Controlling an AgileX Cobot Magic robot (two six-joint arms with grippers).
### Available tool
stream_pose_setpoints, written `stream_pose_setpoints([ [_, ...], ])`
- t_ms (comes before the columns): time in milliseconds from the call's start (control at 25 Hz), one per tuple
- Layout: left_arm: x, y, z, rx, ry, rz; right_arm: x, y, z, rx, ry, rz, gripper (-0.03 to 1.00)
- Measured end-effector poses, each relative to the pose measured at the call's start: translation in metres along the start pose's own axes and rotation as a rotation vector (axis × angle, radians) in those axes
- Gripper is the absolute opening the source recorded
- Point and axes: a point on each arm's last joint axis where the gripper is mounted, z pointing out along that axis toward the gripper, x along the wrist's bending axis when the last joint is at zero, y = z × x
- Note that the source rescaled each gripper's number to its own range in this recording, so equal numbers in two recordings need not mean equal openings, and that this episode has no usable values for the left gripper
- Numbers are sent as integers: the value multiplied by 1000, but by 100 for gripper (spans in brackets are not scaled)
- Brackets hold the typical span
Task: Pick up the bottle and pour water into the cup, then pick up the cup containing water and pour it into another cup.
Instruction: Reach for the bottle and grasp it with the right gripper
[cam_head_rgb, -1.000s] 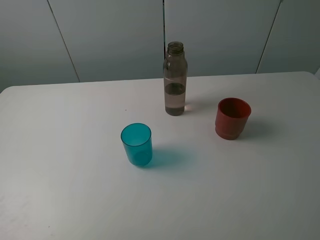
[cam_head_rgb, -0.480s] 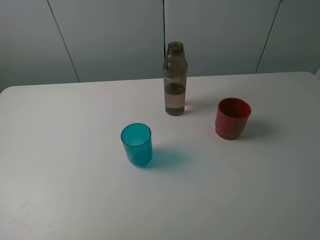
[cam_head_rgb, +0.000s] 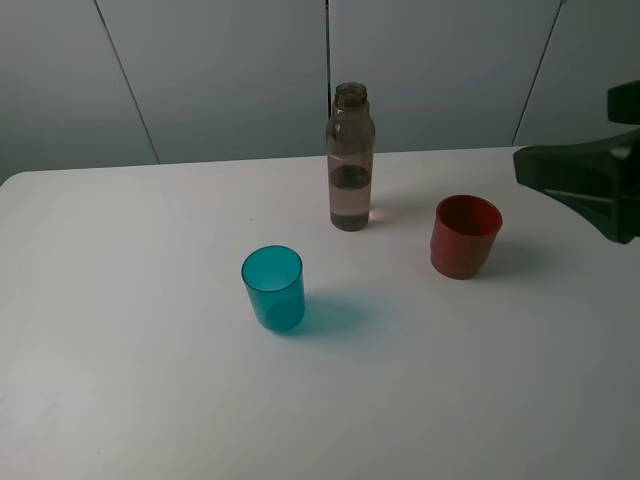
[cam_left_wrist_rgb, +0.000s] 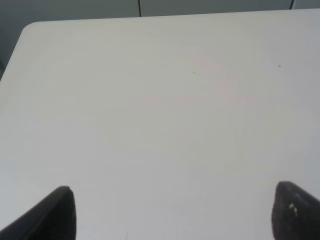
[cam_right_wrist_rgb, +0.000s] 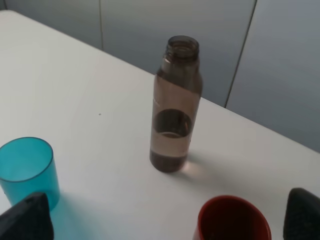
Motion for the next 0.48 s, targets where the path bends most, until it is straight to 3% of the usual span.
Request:
stream_pose_setpoints([
  [120,0,0,0,0,0,0,0,22,13,-16,22,-49,100],
  [240,0,0,0,0,0,0,-3,35,30,-63,-19,-37,100],
  [480,0,0,0,0,0,0,-3,35,73,-181,-78,141,100],
])
